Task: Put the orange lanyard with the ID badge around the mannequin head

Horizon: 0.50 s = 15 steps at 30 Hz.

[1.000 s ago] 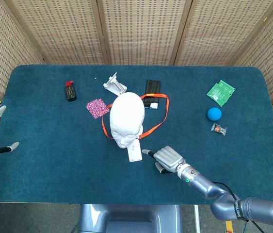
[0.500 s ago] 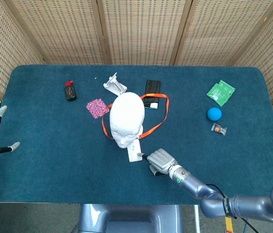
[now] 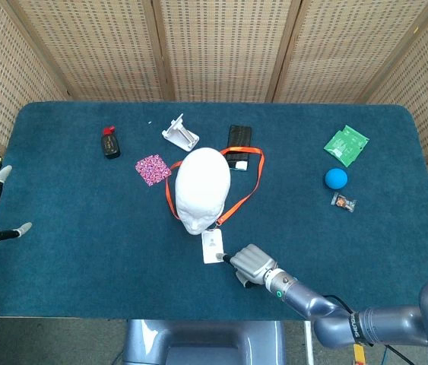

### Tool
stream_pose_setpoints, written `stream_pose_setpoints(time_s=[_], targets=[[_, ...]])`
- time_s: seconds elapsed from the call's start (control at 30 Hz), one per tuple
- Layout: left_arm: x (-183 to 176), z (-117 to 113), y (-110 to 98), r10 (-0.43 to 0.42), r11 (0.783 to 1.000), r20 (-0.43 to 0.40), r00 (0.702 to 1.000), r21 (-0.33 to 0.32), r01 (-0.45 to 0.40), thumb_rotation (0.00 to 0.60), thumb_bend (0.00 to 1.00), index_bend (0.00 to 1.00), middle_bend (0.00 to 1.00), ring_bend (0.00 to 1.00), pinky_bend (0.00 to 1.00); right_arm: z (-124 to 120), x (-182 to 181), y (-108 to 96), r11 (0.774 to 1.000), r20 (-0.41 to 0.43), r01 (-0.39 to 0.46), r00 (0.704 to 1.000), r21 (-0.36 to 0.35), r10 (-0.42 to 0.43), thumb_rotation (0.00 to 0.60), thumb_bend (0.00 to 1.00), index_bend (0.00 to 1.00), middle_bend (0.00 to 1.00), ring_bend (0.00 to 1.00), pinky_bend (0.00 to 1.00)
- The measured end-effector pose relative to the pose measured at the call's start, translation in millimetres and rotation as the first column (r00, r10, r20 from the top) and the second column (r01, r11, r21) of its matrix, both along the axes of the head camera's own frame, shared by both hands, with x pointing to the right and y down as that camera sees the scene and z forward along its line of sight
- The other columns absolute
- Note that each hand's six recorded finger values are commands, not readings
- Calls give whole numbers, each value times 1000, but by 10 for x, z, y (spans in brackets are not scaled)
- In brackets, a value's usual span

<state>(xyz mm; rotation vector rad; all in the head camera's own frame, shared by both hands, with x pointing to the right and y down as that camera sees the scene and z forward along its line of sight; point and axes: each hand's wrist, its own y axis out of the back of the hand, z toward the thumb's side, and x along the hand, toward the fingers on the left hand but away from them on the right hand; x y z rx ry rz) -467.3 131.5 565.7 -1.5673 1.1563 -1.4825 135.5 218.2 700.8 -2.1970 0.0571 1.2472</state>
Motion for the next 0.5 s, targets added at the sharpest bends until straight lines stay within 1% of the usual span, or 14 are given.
stream_pose_setpoints(time_s=[0.23, 0.4, 0.5], targets=[[3, -1, 1, -1, 1000, -2, 1000, -1, 1, 600, 7, 0, 0, 0, 0, -137, 0, 209, 997, 5, 68, 998, -35, -68, 600, 872, 166, 809, 891, 994], [7, 0, 6, 1, 1000, -4, 1000, -2, -1, 600, 7, 0, 0, 0, 0, -240, 27, 380, 988, -1, 140, 990, -60, -140, 600, 874, 178, 809, 891, 994], [11, 2, 5, 2, 1000, -3, 1000, -3, -2, 600, 7, 0, 0, 0, 0, -319, 32, 440, 983, 6, 168, 986, -67, -168, 600, 876, 192, 810, 891, 994]])
